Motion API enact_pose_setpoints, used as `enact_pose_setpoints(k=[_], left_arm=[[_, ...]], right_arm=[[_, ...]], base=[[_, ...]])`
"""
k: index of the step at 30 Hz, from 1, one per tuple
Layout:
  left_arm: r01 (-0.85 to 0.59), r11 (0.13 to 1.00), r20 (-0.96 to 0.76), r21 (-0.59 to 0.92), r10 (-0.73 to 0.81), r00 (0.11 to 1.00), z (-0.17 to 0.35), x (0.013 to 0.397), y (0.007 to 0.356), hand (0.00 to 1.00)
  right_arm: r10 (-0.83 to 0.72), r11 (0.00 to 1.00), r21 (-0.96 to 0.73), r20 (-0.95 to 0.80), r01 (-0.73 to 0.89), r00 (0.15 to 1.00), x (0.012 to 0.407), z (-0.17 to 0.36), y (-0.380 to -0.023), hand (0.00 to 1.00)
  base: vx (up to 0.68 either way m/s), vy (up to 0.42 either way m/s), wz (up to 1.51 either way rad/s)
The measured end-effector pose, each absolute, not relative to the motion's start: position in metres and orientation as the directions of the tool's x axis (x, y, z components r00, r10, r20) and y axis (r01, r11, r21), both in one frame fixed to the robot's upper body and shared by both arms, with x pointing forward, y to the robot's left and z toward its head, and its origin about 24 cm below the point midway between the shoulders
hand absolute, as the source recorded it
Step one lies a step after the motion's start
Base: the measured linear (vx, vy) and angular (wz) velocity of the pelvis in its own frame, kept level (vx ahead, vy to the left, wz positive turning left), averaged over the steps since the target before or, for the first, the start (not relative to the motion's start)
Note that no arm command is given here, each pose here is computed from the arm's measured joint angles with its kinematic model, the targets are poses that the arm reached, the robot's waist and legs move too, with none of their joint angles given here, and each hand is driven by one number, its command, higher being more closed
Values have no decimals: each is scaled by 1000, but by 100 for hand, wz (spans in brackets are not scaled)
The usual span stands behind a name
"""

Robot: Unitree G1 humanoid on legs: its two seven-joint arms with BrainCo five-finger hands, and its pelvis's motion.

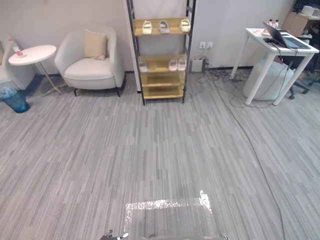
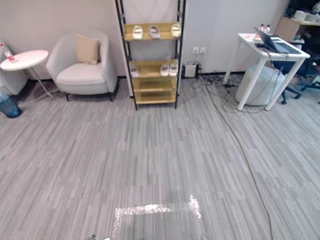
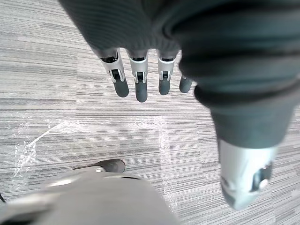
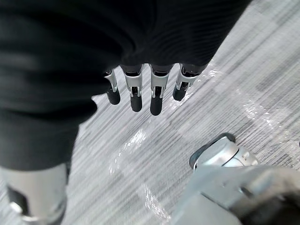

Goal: Organize the slippers on the shoe rack

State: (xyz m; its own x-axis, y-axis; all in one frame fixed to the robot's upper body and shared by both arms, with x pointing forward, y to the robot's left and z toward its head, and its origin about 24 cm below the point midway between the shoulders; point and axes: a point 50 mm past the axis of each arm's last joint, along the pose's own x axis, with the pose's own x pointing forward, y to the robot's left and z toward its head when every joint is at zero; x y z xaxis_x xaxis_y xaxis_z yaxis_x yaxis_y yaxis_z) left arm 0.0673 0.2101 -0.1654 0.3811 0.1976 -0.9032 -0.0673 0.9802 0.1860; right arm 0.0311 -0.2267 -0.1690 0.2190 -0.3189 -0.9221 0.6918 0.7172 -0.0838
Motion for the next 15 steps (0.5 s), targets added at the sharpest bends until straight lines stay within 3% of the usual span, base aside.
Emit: enact_pose_setpoints(k=[8,15], left_arm=[[-69,979,-895,191,202,397,-164,78,212,0],[-67,978,-893,196,206,401,-164,81,214,0]], right_arm=[[-324,721,-50,-906,691,273,62,-167,-227,0],[-321,747,-59,-904,662,283,65,-167,-226,0]], base=[[114,-20,4],[54,3,1]])
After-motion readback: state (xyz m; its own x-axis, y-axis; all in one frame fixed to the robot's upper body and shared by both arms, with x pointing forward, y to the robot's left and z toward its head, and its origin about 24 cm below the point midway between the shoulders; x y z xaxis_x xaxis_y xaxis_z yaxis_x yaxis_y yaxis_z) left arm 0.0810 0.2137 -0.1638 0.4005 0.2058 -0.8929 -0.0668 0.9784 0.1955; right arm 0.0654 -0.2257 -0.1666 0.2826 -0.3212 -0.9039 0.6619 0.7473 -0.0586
